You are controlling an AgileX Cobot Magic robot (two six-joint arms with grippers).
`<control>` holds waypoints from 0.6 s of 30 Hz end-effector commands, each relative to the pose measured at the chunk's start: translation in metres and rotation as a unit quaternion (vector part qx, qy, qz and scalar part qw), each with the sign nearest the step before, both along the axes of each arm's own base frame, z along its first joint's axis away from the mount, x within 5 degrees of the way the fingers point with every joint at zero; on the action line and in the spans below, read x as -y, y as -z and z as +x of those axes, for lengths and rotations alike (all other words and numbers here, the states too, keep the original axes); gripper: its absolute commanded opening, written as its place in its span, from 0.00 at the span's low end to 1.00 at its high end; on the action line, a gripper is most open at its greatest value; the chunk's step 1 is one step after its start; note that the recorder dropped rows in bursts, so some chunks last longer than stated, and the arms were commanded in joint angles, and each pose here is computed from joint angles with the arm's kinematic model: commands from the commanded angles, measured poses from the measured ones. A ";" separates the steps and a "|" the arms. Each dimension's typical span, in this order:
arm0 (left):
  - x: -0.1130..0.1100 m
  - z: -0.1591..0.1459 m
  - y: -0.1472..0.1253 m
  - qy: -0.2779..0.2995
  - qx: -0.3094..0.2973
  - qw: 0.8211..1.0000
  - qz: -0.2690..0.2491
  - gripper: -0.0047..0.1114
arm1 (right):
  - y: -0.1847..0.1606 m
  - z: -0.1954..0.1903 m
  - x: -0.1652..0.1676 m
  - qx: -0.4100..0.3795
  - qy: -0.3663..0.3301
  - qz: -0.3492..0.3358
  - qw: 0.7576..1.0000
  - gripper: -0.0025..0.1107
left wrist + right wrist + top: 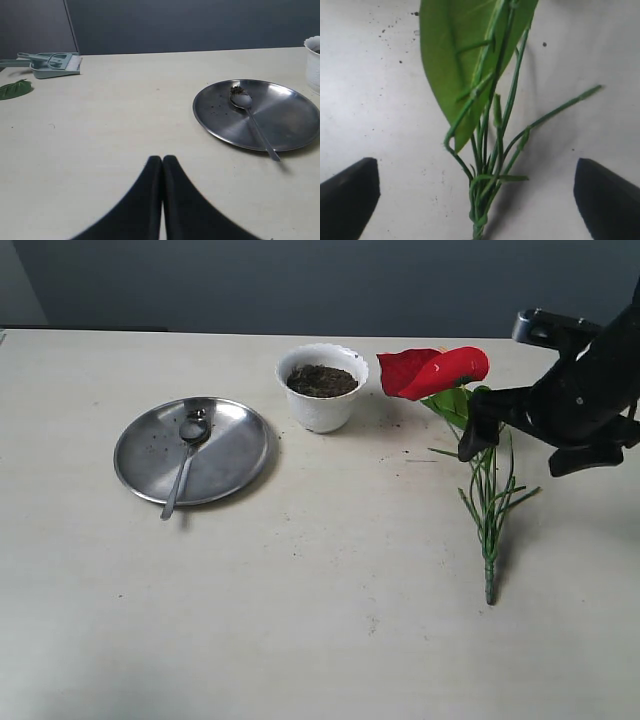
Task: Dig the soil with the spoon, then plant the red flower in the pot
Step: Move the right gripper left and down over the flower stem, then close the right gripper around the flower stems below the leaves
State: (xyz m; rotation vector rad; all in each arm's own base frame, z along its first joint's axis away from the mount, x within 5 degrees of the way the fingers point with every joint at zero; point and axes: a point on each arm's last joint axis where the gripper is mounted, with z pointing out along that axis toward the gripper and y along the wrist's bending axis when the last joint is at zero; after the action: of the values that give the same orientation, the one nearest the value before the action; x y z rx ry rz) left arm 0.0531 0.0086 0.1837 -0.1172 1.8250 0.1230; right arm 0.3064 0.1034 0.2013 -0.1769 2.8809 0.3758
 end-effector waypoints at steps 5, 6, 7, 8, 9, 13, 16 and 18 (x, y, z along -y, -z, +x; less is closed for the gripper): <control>0.000 0.000 0.001 -0.001 0.004 1.000 0.002 0.04 | 0.043 -0.002 -0.006 -0.122 0.015 0.008 0.992 0.95; 0.000 0.000 0.001 -0.001 0.004 1.000 0.002 0.04 | 0.046 -0.002 -0.009 -0.133 0.020 0.015 0.991 0.95; 0.000 0.000 0.001 -0.001 0.004 1.000 0.002 0.04 | 0.049 -0.003 -0.012 -0.138 0.014 0.014 0.990 0.95; 0.000 0.000 0.001 -0.001 0.004 1.000 0.002 0.04 | 0.052 -0.003 -0.016 -0.134 0.008 0.009 0.991 0.95; 0.000 0.000 0.001 -0.001 0.004 1.000 0.002 0.04 | 0.054 -0.003 -0.021 -0.123 -0.002 0.003 0.992 0.95; 0.000 0.000 0.001 -0.001 0.004 1.000 0.002 0.04 | 0.063 0.001 -0.033 -0.090 -0.008 -0.001 0.996 0.95; 0.000 0.000 0.001 -0.001 0.004 1.000 0.002 0.04 | 0.067 0.002 -0.033 -0.089 -0.010 -0.005 0.996 0.95; 0.000 0.000 0.001 -0.001 0.004 1.000 0.002 0.04 | 0.068 0.004 -0.031 -0.080 -0.007 -0.015 0.997 0.95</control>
State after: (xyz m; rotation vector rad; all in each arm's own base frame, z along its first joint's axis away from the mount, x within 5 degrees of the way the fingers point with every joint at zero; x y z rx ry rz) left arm 0.0531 0.0086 0.1837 -0.1172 1.8250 0.1230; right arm 0.3073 0.1365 0.1343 -0.1699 3.0710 0.4073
